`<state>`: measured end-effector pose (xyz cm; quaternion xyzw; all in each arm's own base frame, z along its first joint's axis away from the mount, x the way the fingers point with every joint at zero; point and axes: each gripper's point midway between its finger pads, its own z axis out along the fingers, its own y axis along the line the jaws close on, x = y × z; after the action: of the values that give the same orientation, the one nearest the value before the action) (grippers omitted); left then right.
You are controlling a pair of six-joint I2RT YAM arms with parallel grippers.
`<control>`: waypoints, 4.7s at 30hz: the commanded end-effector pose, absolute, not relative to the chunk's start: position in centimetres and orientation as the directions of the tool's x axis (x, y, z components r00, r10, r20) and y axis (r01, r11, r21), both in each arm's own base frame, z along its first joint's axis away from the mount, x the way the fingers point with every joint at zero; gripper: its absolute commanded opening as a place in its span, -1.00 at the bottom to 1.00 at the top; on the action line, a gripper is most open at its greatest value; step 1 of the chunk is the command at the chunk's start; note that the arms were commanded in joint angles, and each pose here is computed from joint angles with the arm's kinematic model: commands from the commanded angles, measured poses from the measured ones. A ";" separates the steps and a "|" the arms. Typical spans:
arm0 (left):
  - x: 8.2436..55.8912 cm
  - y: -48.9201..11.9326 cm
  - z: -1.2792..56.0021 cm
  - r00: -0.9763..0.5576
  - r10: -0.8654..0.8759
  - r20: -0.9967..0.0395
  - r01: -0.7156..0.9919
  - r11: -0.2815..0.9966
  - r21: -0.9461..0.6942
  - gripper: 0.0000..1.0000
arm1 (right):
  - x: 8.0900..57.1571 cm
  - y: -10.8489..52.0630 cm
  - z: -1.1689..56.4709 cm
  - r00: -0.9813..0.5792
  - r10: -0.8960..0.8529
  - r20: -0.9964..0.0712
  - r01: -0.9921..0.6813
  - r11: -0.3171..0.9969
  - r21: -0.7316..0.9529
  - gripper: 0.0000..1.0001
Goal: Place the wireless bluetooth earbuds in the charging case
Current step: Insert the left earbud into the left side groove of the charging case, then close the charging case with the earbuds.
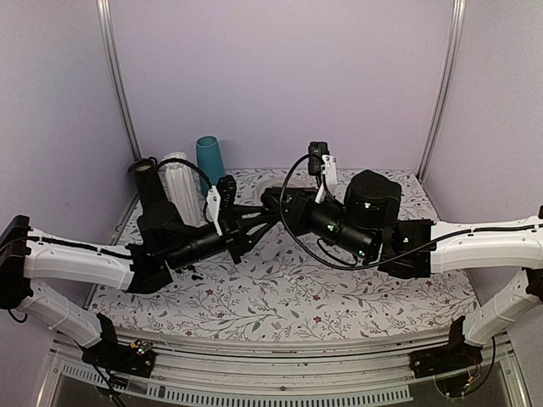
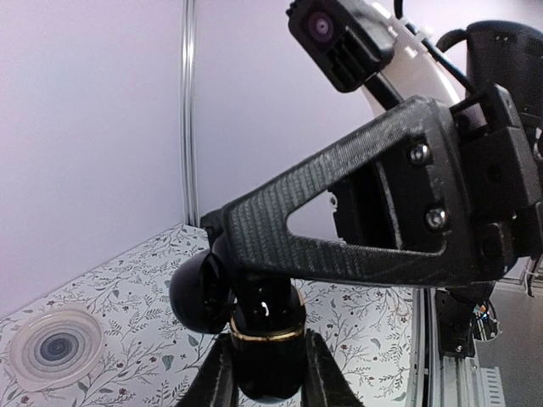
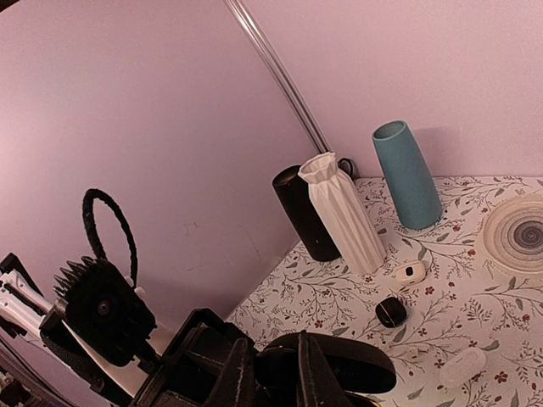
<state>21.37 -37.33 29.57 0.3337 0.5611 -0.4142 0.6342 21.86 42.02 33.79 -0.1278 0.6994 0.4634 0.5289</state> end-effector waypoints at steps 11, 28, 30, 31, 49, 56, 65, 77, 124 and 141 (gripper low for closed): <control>21.2 -35.8 35.5 0.129 -0.300 -0.945 0.881 0.472 -0.030 -1.00 | 21.4 41.7 30.9 -0.424 0.223 -0.878 -0.663 0.584 0.469 -0.71; 21.3 -35.7 35.6 0.138 -0.300 -0.944 0.875 0.484 -0.026 -1.00 | 21.3 41.6 31.0 -0.419 0.217 -0.882 -0.666 0.586 0.461 -0.70; 21.3 -35.7 35.6 0.137 -0.301 -0.944 0.875 0.483 -0.027 -1.00 | 21.3 41.6 31.1 -0.418 0.218 -0.882 -0.667 0.586 0.461 -0.70; 21.3 -35.7 35.6 0.138 -0.300 -0.944 0.876 0.482 -0.026 -1.00 | 21.3 41.6 31.1 -0.417 0.219 -0.882 -0.667 0.585 0.461 -0.70; 21.0 -35.8 35.6 0.142 -0.298 -0.944 0.884 0.468 -0.015 -1.00 | 21.4 41.5 31.1 -0.414 0.210 -0.886 -0.653 0.609 0.450 -0.64; 20.6 -36.0 35.4 0.137 -0.295 -0.946 0.895 0.446 -0.009 -1.00 | 21.5 41.4 31.8 -0.417 0.215 -0.883 -0.648 0.611 0.455 -0.51; 20.3 -36.1 35.1 0.134 -0.288 -0.948 0.903 0.430 -0.003 -1.00 | 21.5 41.0 32.7 -0.418 0.231 -0.878 -0.641 0.610 0.466 -0.42; 20.1 -36.2 34.8 0.127 -0.279 -0.952 0.907 0.420 -0.002 -1.00 | 21.5 39.8 35.0 -0.407 0.263 -0.875 -0.628 0.616 0.477 -0.23; 14.2 -38.0 34.2 0.085 -0.217 -0.973 0.996 0.046 0.077 -1.00 | 17.0 39.0 35.3 -0.477 -0.042 -0.878 -0.879 0.027 0.476 -0.08; 14.9 -38.1 33.8 0.055 -0.211 -0.976 0.997 0.061 0.043 -1.00 | 16.1 38.6 36.5 -0.437 -0.016 -0.899 -0.899 0.005 0.437 -0.05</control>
<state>13.96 -38.12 33.34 0.4550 0.4372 -0.5267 0.5695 17.14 39.18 34.18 -0.3652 0.6359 0.5846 0.3472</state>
